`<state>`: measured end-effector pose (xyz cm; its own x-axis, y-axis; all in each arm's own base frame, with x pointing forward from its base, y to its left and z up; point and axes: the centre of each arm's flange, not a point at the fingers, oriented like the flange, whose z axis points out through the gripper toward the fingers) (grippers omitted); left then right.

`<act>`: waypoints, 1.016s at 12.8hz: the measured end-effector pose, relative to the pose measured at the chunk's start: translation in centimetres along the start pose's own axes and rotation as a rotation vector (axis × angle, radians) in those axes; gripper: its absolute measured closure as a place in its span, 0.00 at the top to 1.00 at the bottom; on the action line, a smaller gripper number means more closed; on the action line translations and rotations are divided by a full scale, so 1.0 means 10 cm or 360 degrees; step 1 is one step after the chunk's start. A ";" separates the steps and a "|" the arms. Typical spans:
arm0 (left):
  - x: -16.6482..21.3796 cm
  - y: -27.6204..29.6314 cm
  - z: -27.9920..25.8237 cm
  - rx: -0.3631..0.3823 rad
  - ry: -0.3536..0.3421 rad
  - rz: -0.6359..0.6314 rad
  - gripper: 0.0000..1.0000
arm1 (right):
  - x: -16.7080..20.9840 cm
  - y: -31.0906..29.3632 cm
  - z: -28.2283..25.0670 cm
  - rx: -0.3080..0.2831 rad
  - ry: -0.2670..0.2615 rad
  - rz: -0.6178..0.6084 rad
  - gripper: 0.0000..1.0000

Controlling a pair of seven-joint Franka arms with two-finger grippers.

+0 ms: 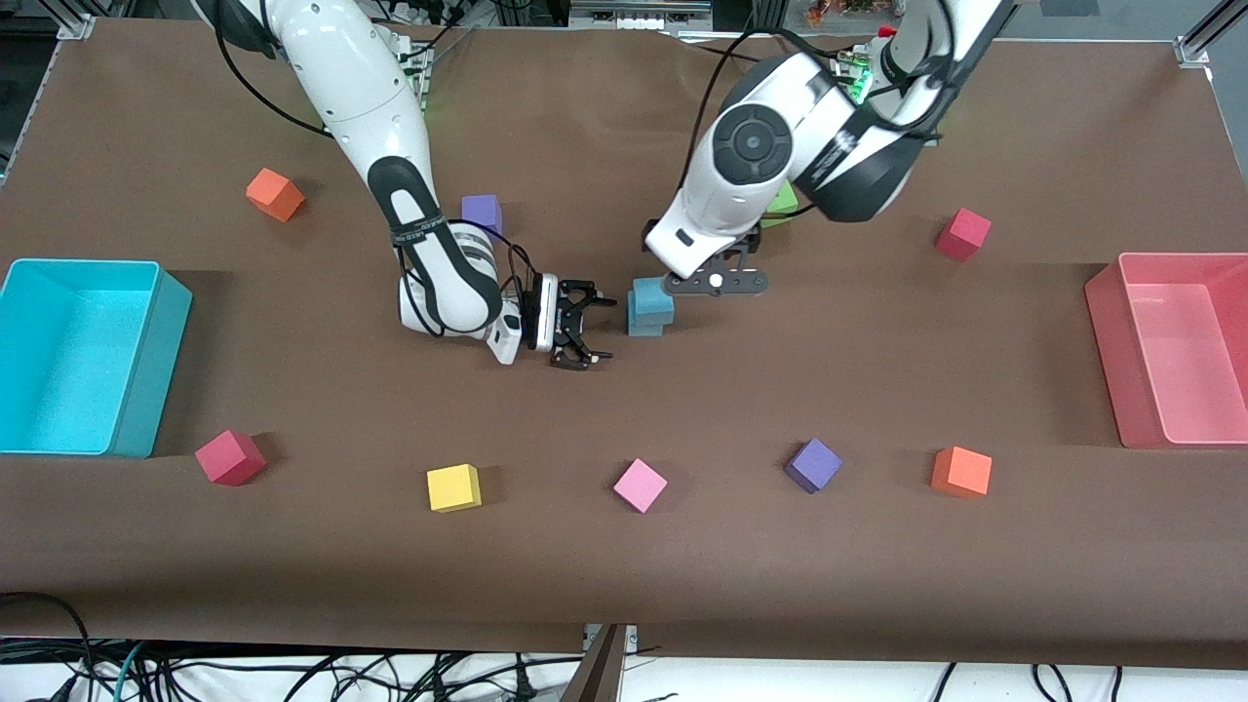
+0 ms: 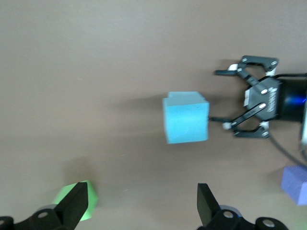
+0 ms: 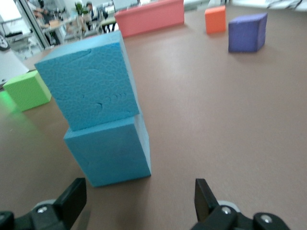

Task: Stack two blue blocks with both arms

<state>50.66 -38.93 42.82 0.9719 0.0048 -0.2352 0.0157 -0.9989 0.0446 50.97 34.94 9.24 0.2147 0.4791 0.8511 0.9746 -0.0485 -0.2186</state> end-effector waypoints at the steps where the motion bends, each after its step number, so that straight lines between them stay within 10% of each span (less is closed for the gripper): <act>1: 0.05 -0.18 -0.14 0.0017 -0.0015 0.0046 1.00 | 0.08 0.03 -0.07 0.0013 -0.0069 0.0018 1.00; 7: 0.34 -1.39 -0.74 0.0035 -0.0017 0.0263 1.00 | 1.16 0.08 -0.65 0.0059 -0.0508 0.0149 1.00; 13: 0.08 -2.76 -1.10 0.0080 0.0085 0.0267 1.00 | 2.12 0.17 -1.73 -0.0179 -0.0932 0.0539 1.00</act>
<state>53.58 -10.86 52.08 0.9710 -0.1613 -0.1767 -0.1584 -0.9869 0.0303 58.28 29.88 35.19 0.4702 0.8149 0.3390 0.8672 -0.3550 -0.3493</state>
